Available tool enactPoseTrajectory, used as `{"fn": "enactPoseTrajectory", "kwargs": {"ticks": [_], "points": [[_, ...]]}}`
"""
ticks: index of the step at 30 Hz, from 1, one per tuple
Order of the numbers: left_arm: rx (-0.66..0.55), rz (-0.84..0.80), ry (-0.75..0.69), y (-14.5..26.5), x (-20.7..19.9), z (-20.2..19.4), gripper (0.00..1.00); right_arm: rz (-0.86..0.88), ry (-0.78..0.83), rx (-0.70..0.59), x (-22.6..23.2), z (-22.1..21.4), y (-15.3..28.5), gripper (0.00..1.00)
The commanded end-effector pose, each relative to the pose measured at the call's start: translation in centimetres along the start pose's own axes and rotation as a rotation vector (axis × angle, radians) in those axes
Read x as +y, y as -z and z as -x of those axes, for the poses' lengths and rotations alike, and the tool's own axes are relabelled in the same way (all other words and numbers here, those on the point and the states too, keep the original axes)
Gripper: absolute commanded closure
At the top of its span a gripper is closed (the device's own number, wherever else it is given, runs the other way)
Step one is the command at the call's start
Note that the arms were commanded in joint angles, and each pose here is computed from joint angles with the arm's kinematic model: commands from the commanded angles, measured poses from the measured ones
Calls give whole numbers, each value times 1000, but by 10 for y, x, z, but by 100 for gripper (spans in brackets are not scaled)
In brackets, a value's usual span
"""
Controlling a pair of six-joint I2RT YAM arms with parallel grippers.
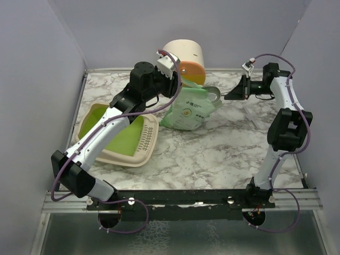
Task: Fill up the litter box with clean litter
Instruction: 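Scoop the cat litter from the cat litter bag.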
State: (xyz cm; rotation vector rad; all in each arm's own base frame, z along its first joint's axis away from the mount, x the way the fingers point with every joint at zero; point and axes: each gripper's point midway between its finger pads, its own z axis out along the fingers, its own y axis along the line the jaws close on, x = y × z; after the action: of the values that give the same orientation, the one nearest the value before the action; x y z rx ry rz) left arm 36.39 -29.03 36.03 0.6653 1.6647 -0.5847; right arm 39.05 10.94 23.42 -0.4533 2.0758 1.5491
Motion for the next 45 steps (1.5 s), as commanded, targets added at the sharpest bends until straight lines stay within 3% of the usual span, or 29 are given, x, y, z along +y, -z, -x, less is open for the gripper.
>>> {"fn": "enactPoseTrajectory", "kwargs": {"ticks": [1, 21, 45], "points": [[-55, -5, 20, 11, -3, 21, 67, 67, 2, -55, 11, 10, 13, 99], [-50, 35, 11, 32, 0, 18, 67, 2, -33, -184, 25, 18, 70, 99], [-57, 44, 18, 41, 1, 18, 67, 9, -99, -252, 62, 15, 90, 99]]}}
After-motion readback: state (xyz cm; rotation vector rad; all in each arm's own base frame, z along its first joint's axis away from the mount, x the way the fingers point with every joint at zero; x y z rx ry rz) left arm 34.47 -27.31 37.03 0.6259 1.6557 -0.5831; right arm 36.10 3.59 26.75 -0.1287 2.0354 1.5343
